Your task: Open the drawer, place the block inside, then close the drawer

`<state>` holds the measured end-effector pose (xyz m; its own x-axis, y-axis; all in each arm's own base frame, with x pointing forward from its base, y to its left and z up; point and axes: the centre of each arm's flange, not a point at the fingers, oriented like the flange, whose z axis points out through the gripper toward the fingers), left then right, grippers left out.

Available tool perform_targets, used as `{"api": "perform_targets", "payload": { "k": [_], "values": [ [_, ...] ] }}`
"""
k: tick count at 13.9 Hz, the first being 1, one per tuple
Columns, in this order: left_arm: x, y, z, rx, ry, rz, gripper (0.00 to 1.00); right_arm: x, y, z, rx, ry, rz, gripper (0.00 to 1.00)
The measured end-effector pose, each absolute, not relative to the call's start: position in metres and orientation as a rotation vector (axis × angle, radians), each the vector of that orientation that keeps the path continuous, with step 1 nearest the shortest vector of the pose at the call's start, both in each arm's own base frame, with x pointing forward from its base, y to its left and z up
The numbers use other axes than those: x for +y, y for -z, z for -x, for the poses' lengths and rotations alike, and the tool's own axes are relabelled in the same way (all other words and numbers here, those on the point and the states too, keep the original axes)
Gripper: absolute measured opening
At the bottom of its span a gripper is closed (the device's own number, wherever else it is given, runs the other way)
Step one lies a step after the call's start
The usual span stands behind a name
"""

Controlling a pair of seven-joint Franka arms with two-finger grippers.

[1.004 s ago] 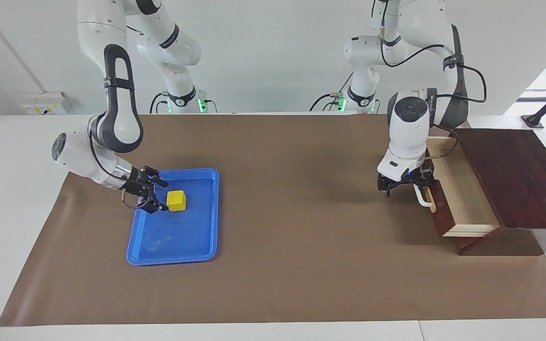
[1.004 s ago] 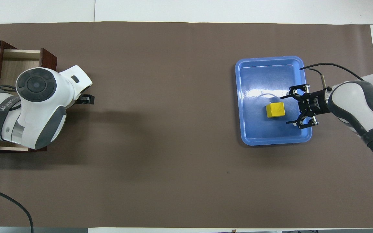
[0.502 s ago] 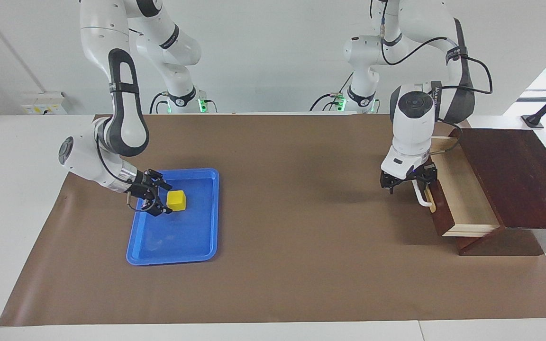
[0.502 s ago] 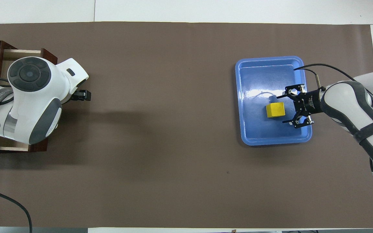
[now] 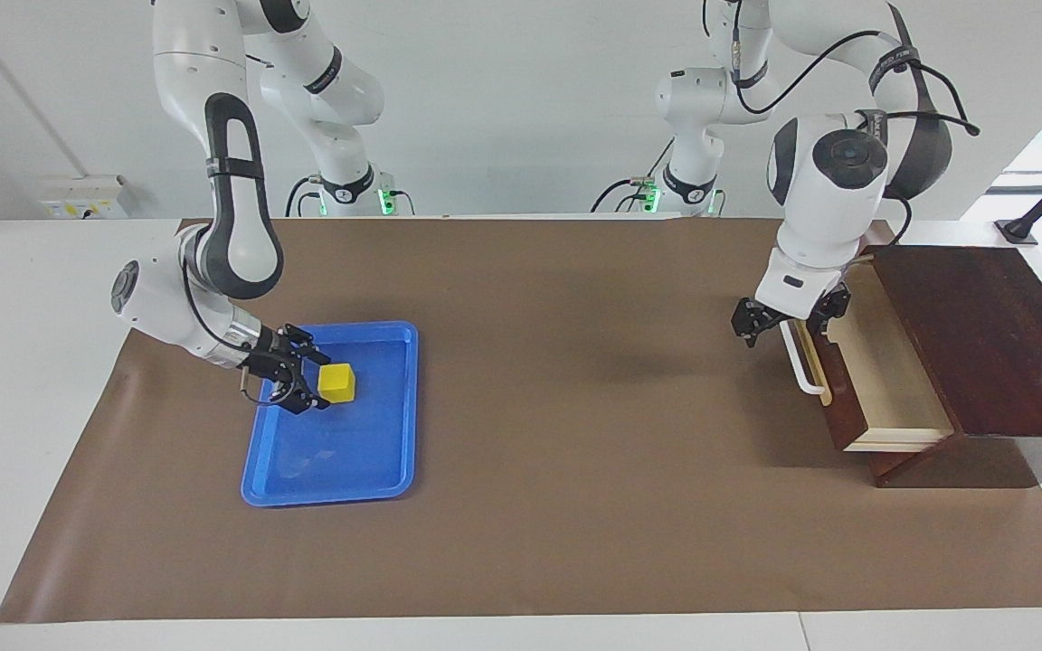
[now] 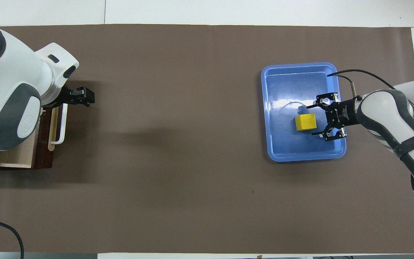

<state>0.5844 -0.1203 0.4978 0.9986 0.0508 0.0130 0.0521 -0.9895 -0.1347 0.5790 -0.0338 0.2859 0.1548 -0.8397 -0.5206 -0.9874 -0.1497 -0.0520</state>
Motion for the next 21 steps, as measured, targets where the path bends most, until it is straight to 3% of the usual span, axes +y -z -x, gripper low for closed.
{"api": "perform_targets", "payload": {
  "k": [3,4,11,16,21],
  "values": [
    [-0.120,-0.523,-0.574,-0.323,0.017,3.065,1.00,-0.033,-0.286,-0.579,1.744,-0.531,2.055,0.62],
    [-0.120,-0.528,-0.571,-0.416,0.015,3.068,1.00,-0.033,-0.286,-0.579,1.744,-0.531,2.054,0.56],
    [-0.113,-0.536,-0.568,-1.024,-0.041,3.011,1.00,-0.018,-0.294,-0.585,1.709,-0.530,2.076,0.56],
    [-0.121,-0.542,-0.564,-1.347,-0.043,2.889,1.00,0.016,-0.362,-0.597,1.657,-0.525,2.086,0.56],
    [-0.154,-0.548,-0.553,-1.736,-0.056,2.669,1.00,0.103,-0.436,-0.586,1.597,-0.501,2.127,0.56]
  ]
}}
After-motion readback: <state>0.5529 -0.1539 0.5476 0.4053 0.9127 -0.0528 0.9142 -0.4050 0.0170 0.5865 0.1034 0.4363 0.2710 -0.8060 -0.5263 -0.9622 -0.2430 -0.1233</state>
